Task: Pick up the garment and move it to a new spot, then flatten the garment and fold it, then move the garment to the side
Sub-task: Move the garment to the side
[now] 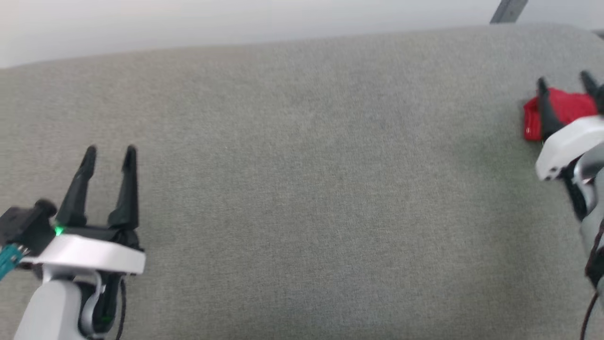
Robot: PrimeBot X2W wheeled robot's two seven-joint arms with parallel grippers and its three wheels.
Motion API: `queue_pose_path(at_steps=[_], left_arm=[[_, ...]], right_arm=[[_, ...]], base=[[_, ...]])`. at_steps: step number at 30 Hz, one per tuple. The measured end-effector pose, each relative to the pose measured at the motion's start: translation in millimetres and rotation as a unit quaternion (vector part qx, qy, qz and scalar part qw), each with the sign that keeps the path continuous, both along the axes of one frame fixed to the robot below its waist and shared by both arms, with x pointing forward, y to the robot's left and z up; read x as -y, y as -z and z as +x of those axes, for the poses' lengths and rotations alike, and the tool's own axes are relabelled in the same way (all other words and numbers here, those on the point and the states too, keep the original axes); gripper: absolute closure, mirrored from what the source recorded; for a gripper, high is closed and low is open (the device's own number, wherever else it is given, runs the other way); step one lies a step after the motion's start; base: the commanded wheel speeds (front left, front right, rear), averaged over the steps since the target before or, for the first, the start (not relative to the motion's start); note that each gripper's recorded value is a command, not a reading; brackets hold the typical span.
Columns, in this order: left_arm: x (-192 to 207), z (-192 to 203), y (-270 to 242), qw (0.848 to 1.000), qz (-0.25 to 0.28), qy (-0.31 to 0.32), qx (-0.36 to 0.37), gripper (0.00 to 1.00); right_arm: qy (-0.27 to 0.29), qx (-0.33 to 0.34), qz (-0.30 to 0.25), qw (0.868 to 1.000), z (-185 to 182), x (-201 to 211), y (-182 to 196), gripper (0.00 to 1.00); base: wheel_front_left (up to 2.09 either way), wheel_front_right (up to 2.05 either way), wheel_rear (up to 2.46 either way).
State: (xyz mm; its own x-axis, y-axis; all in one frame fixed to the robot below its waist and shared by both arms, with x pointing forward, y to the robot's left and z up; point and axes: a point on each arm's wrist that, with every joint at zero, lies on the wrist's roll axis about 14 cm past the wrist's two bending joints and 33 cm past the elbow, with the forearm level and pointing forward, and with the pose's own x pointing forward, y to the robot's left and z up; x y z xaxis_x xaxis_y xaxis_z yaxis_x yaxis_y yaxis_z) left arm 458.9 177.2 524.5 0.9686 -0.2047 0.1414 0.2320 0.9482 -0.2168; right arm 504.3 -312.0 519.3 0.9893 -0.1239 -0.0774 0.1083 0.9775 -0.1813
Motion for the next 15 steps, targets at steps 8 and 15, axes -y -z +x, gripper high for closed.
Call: queue_pose_path(at_steps=[8, 15], left_arm=[[-30, -29, -6, 0.999, 0.017, -0.044, 0.005, 0.00], [-45, -57, -6, 0.997, 0.012, -0.078, 0.005, 0.00]], right_arm=[[-0.062, 0.035, 0.017, 0.997, -21, -41, -7, 0.00], [-0.094, 0.072, 0.038, 0.992, -54, -64, -17, 0.00]], base=[[0.00, 0.00, 0.00], [0.00, 0.00, 0.00]])
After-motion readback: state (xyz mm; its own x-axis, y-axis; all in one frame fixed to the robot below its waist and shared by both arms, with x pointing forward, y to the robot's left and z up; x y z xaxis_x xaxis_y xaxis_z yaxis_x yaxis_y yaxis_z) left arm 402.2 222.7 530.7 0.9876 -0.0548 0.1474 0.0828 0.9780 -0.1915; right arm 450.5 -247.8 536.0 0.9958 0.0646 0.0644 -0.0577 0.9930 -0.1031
